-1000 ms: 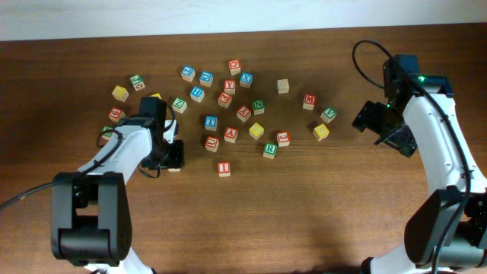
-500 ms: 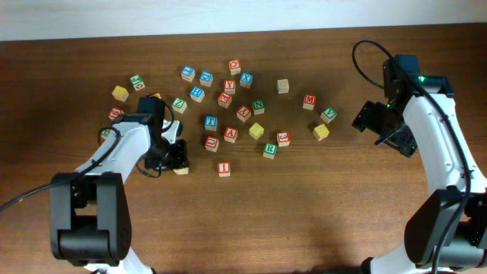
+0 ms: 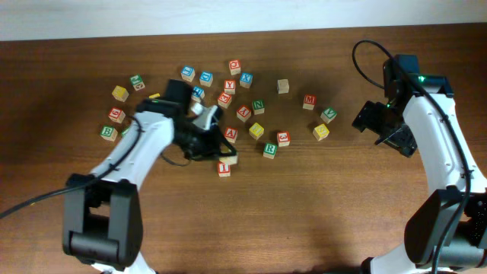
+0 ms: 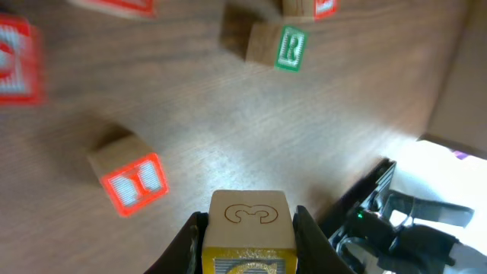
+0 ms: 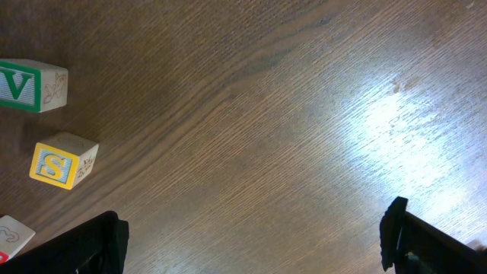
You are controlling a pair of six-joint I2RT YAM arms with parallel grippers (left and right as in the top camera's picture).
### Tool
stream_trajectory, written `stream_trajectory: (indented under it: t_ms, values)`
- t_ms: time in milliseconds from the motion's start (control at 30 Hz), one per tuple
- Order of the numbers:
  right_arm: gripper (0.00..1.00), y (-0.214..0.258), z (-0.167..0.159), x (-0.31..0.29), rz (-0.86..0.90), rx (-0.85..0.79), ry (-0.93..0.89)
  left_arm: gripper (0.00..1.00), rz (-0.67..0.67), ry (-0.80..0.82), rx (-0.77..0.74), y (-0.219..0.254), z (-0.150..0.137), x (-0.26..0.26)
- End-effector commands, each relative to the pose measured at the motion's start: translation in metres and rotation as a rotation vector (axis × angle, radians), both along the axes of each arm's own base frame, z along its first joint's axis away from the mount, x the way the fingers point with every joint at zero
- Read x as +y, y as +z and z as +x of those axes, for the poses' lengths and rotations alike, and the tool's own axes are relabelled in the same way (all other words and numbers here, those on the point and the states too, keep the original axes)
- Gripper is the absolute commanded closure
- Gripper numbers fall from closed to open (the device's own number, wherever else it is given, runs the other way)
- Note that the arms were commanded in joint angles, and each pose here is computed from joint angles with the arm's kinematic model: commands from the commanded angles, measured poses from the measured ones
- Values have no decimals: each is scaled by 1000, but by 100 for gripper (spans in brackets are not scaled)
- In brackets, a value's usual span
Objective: Spell out ICRA
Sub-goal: 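Carry the yellow C block to the front, just right of the I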
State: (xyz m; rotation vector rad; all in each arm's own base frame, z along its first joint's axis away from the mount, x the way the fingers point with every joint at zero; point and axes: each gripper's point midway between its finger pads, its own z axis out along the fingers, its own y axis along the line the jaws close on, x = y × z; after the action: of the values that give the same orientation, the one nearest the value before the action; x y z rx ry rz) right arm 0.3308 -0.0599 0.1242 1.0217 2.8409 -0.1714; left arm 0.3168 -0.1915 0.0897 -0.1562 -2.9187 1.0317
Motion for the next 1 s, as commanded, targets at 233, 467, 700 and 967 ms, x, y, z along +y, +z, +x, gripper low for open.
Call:
stream_trajectory:
  t_ms: [233, 467, 700, 967]
  values:
    - [2, 5, 4, -2, 1, -17, -10, 82, 545, 251, -209, -20, 6, -22]
    - [2, 5, 4, -2, 1, -17, -10, 81, 584, 243, -192, -45, 5, -31]
    - [2, 5, 4, -2, 1, -17, -10, 83, 669, 192, -167, -75, 2, -21]
    - [2, 5, 4, -2, 1, -17, -10, 83, 683, 182, -157, -80, 0, -19]
